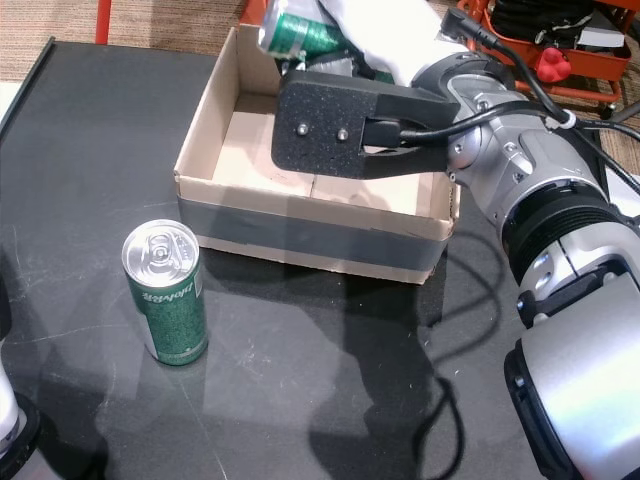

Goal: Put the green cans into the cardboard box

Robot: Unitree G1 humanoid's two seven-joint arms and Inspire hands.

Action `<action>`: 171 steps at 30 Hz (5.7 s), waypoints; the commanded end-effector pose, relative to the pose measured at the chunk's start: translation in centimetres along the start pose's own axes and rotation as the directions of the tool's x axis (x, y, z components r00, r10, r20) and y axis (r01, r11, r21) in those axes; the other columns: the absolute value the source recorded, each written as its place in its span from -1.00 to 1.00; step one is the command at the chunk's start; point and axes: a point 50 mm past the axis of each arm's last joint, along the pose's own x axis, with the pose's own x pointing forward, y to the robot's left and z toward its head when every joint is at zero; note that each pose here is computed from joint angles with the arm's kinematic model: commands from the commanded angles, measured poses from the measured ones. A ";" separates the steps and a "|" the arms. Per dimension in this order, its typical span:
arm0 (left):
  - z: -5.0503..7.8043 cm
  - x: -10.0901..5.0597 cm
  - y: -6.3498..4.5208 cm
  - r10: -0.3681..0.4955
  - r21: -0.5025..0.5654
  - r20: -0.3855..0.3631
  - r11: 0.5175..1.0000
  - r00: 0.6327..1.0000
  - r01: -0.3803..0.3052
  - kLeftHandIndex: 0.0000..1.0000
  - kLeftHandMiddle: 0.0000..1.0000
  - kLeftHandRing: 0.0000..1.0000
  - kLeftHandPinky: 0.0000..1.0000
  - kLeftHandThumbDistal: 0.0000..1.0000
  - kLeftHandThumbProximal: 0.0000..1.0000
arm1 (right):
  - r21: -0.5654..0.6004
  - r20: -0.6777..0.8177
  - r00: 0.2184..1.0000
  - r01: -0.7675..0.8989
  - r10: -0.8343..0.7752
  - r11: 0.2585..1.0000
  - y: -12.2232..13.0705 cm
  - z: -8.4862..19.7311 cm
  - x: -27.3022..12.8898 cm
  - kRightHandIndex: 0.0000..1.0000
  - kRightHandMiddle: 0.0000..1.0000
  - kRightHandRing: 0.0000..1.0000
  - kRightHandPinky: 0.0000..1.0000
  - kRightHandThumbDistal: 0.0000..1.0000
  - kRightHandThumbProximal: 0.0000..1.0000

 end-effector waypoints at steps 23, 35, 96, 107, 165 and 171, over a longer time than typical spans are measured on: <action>0.0 -0.5 -1.2 0.012 0.005 -0.012 1.000 1.000 -0.012 1.00 0.96 1.00 1.00 0.39 1.00 | -0.053 -0.054 0.997 -0.063 0.060 0.997 -0.4 0.1 0.4 0.70 0.89 0.93 0.92 1.00 0.65; 0.1 -0.5 -1.1 0.011 -0.013 -0.016 1.000 1.000 -0.012 1.00 0.96 1.00 1.00 0.36 1.00 | -0.017 -0.085 0.988 -0.132 0.130 0.991 -0.4 0.1 0.5 1.00 1.00 1.00 1.00 1.00 0.64; -1.3 0.6 0.9 -0.106 0.033 -0.065 0.994 0.992 0.109 0.98 0.92 1.00 1.00 0.50 0.48 | 0.815 0.545 0.104 0.164 -0.832 0.555 -2.0 0.4 -22.6 0.36 0.39 0.45 0.75 0.21 0.30; -1.7 0.6 1.5 -0.156 0.079 -0.071 0.984 0.985 0.161 0.87 0.86 1.00 1.00 0.10 0.52 | 0.889 0.381 0.178 0.198 -0.907 0.413 -0.7 1.8 -24.8 0.28 0.01 0.11 0.51 -0.08 0.70; -4.7 5.5 4.5 -0.630 0.021 -0.374 0.728 0.680 0.686 1.00 1.00 1.00 1.00 1.00 -0.65 | 0.909 0.410 0.169 0.008 -0.897 0.417 0.9 -0.7 -21.7 0.16 0.22 0.28 0.61 1.00 0.16; -4.9 6.5 4.8 -0.617 0.075 -0.357 0.729 0.701 0.680 1.00 1.00 1.00 0.95 1.00 -0.59 | 0.915 0.396 0.165 0.004 -0.903 0.402 1.1 -0.8 -21.6 0.11 0.20 0.25 0.58 1.00 0.26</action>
